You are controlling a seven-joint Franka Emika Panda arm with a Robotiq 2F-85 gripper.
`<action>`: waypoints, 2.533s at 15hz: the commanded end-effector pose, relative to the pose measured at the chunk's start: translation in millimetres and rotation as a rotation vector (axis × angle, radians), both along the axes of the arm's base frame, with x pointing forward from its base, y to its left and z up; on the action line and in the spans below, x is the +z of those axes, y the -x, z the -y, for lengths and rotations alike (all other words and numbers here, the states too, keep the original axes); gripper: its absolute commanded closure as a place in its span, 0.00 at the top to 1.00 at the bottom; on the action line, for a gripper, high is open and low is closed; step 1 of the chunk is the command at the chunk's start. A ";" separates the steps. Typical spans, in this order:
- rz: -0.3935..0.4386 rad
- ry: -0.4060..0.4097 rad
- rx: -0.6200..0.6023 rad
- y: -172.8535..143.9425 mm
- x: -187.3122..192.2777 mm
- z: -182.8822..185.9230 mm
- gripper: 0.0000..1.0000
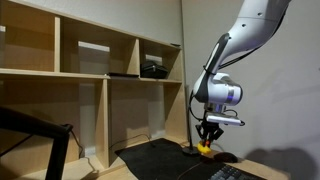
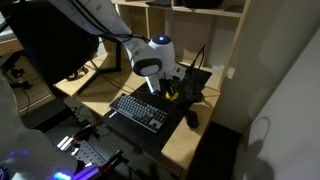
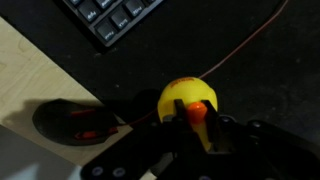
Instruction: Pick up the rubber duck and put it on the right side of the table
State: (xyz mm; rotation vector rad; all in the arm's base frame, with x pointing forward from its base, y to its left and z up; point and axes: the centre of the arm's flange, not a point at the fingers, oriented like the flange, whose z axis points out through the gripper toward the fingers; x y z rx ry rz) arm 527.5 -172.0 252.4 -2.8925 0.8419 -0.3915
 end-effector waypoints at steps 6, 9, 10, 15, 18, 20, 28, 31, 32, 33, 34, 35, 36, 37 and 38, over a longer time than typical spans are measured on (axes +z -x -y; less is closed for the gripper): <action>-0.004 -0.032 -0.187 -46.0 -65.7 15.2 0.05; -0.040 -0.063 -0.273 -45.9 -75.5 31.7 0.05; -0.047 -0.062 -0.296 -45.2 -78.7 35.7 0.05; -0.090 -0.081 -0.336 -48.9 -77.8 34.4 0.05; -0.120 -0.104 -0.314 -42.0 -63.5 29.1 0.05; -0.125 -0.106 -0.305 -37.9 -52.6 26.1 0.05; -0.204 -0.066 -0.295 -36.3 -66.8 12.3 0.05; -0.192 -0.071 -0.283 -36.2 -68.6 3.5 0.48; -0.170 -0.073 -0.284 -36.7 -66.6 1.3 0.52; -0.145 -0.074 -0.279 -37.6 -63.0 -1.3 0.60; -0.119 -0.076 -0.274 -38.4 -59.7 -3.7 0.66; -0.095 -0.066 -0.272 -39.8 -54.6 -6.8 0.74; -0.073 -0.051 -0.270 -41.5 -49.9 -9.3 0.81; -0.041 -0.030 -0.260 -43.1 -43.4 -12.9 0.89; -0.020 -0.026 -0.245 -44.5 -36.9 -17.1 0.95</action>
